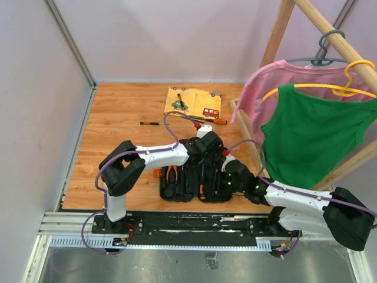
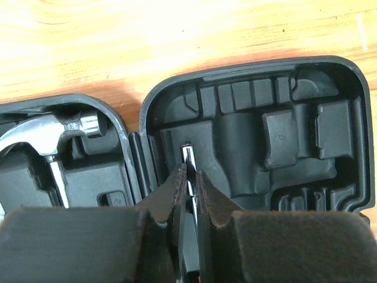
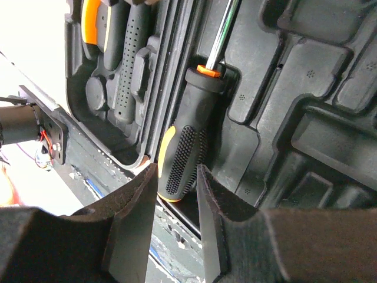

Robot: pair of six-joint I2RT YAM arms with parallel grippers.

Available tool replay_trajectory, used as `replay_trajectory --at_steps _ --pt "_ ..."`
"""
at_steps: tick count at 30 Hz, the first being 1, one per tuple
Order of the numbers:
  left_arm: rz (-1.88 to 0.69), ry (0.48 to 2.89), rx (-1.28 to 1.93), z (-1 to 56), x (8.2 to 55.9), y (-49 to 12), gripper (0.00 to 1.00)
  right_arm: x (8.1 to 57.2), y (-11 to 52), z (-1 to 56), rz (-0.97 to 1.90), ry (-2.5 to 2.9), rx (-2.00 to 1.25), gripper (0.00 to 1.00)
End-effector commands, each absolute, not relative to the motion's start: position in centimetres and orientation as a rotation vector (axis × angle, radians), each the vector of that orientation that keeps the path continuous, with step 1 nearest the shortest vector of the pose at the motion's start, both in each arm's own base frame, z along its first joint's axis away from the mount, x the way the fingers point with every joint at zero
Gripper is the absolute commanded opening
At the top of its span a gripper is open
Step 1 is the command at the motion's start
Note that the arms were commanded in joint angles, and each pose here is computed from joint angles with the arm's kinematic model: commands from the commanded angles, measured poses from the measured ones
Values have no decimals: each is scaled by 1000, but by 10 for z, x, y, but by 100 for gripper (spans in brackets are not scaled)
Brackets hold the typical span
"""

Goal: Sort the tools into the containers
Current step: Adjust the screwdriver in the storage box.

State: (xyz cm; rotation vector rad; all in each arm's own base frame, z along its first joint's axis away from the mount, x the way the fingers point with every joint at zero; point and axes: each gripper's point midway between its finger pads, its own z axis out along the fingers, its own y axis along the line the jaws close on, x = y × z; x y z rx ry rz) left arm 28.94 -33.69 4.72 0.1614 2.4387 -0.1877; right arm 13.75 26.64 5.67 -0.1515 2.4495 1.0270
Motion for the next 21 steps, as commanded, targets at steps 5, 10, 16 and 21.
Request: replay_trajectory --at_steps 5,10,16,21 --pt "-204 2445 159 42 290 -338 13 144 270 56 980 2438 -138 35" --pt "-214 2449 161 41 290 -340 13 144 268 46 945 2462 -139 35" --pt "-217 2454 163 38 288 -338 13 148 262 42 877 2471 -130 35" --pt "-222 2458 164 36 287 -339 13 151 255 35 786 2504 -147 31"
